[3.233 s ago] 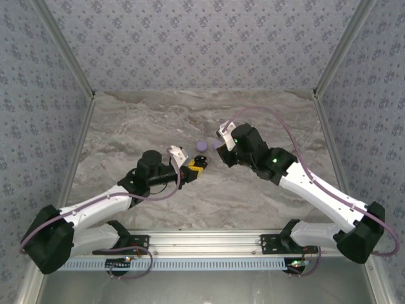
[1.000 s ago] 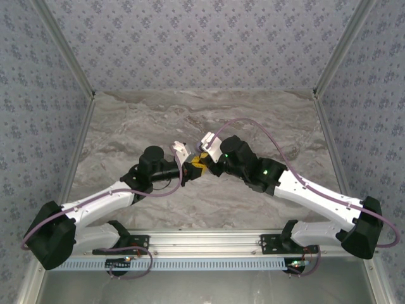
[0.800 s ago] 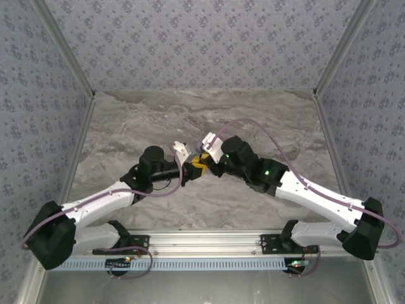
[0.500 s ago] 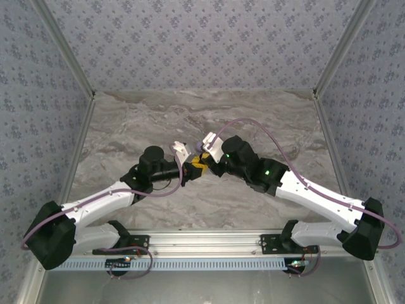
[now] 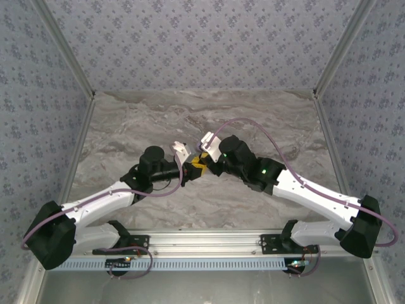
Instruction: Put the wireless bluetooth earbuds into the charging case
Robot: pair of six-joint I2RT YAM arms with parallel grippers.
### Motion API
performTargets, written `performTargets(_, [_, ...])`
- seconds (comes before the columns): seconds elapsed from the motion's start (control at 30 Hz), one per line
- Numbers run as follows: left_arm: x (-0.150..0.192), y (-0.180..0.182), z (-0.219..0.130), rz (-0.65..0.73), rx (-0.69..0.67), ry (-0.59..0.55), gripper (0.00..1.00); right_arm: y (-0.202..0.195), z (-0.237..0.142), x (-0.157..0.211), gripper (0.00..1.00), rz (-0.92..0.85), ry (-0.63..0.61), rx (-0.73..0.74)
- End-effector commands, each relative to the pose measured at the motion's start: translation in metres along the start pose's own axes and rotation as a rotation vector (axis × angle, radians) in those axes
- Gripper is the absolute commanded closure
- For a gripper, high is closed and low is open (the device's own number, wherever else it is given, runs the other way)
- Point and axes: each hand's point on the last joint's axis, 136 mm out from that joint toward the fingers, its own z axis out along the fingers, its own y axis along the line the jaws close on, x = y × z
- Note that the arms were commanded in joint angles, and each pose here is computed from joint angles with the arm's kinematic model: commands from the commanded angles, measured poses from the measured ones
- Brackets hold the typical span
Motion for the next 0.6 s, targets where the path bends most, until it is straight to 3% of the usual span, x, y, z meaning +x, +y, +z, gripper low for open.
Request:
performTargets(0.0, [-0.0349, -0.013, -0.0043, 0.065, 0.041, -0.102, 0.97, 0.0043, 0.0016, -0.0043, 0.76, 0.001, -0.002, -0.029])
performTargets(0.57, [-0.0354, -0.0128, -0.004, 0.061, 0.04, -0.105, 0.97, 0.0074, 0.0033, -0.0057, 0.76, 0.015, -0.015, -0.043])
